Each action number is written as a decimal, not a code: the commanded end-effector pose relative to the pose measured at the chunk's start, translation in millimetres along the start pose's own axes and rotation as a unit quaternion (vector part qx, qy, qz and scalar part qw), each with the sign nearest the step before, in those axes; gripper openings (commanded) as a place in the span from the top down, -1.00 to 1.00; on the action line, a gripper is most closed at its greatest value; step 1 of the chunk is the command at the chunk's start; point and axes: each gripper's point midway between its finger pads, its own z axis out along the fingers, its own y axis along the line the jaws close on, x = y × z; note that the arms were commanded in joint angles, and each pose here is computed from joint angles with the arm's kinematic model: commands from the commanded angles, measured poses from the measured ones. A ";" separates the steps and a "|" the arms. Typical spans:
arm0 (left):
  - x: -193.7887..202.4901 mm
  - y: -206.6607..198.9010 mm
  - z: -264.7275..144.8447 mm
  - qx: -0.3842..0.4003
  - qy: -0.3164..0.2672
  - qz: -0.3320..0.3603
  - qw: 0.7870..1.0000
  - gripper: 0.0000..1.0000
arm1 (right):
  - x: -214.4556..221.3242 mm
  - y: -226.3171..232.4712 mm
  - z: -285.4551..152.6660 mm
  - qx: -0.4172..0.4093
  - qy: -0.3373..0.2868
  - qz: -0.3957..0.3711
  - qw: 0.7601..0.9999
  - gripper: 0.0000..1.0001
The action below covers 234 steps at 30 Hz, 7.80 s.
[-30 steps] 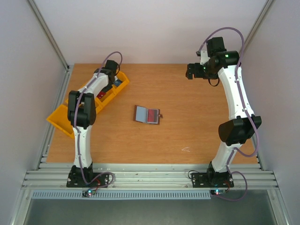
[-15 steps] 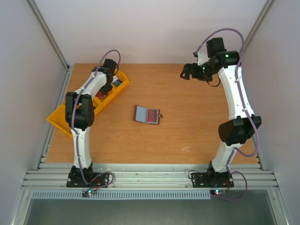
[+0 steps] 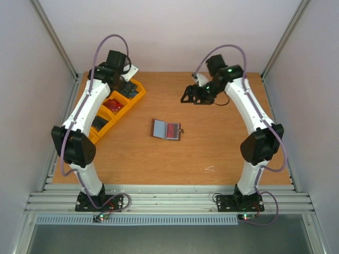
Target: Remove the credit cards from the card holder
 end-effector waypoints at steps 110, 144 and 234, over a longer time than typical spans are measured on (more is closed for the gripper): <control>-51.1 -73.7 -142.7 0.141 -0.145 -0.015 0.979 -0.25 | 30.1 112.9 -85.0 -0.212 -0.214 -0.172 0.938 0.97; -30.8 -185.4 -200.4 0.486 -0.155 0.025 0.860 0.25 | 63.0 188.0 -110.8 -0.314 -0.159 -0.286 0.891 0.97; -47.4 -144.3 -188.9 0.505 -0.172 -0.068 0.843 1.00 | 23.1 159.2 -68.9 -0.345 -0.154 -0.208 0.902 0.83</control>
